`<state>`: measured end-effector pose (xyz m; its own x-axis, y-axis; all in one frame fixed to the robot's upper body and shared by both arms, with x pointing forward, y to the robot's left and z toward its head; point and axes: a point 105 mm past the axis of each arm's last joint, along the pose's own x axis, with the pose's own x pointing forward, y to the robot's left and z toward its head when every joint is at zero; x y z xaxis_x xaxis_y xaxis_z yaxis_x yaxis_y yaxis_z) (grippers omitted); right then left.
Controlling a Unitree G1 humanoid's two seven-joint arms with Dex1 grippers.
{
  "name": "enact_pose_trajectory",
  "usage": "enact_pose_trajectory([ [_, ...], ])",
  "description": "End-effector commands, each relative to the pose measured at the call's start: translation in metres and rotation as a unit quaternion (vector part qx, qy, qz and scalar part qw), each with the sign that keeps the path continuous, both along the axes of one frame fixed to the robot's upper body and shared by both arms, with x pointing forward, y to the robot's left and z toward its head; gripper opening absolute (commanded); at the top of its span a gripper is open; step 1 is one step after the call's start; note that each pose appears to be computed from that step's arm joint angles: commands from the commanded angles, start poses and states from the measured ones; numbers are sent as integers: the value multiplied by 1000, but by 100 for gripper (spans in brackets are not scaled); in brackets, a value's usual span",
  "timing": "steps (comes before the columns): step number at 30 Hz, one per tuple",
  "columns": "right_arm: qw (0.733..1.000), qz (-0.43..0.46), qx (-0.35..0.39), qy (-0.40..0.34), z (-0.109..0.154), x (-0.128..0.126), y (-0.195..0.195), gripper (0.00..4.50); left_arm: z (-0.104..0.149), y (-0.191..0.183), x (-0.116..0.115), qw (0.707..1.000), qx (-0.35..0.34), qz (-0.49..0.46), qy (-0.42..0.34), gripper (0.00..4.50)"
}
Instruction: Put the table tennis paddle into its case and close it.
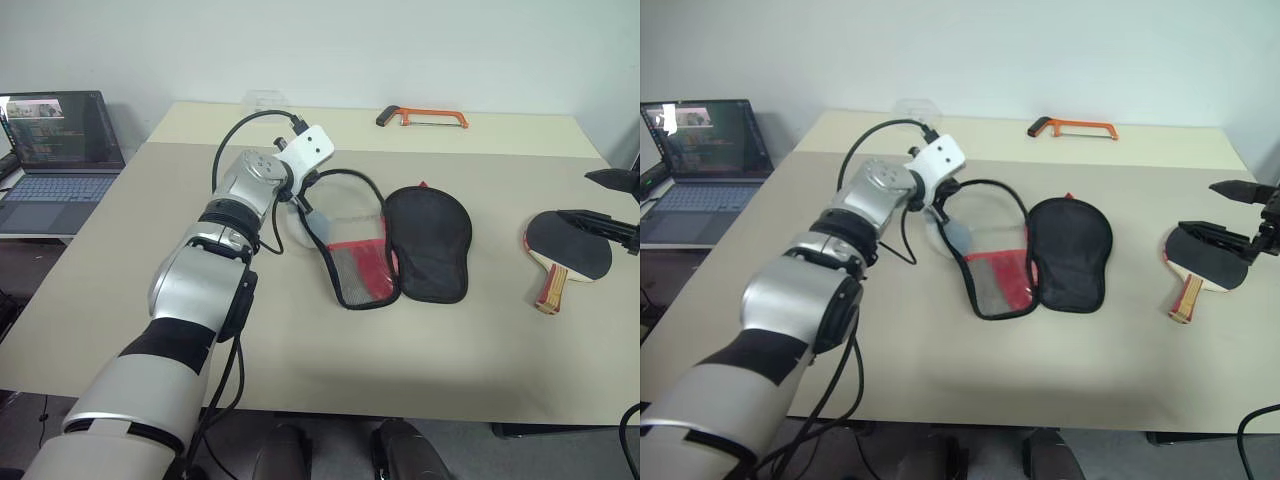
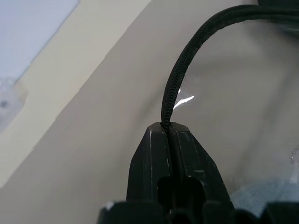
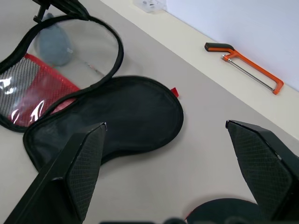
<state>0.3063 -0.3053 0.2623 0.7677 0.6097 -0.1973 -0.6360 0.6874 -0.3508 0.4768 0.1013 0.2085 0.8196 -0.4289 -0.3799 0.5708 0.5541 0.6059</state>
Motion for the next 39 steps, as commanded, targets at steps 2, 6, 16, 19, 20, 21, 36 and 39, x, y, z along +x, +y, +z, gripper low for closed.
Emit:
enact_pose_trajectory([
  [2, 1000, 10, 1, -26, 14, -3, 4, 450, 19, 3, 2, 1000, 3, -1, -31, 173],
  [6, 1000, -2, 4, -16, 10, 0, 3, 450, 24, 11, 3, 999, 7, 10, -43, 321],
  [16, 928, -359, 73, 62, -34, 40, -42, 450, 86, 11, -18, 989, -78, -104, -63, 448],
  [19, 893, -440, 75, 59, -42, 36, -38, 450, 98, 14, -36, 979, -88, -176, -59, 448],
  [20, 884, -455, 93, 62, -42, 35, -33, 450, 95, 15, -44, 975, -67, -204, -62, 448],
  [21, 877, -465, 105, 64, -43, 34, -30, 450, 93, 16, -50, 971, -51, -223, -64, 448],
  [36, 745, -633, 166, 127, -100, 12, -27, 450, 23, 43, -145, 948, -48, -300, 95, 448],
  [39, 739, -631, 182, 148, -110, 17, -27, 450, 25, 44, -145, 951, -55, -290, 89, 448],
])
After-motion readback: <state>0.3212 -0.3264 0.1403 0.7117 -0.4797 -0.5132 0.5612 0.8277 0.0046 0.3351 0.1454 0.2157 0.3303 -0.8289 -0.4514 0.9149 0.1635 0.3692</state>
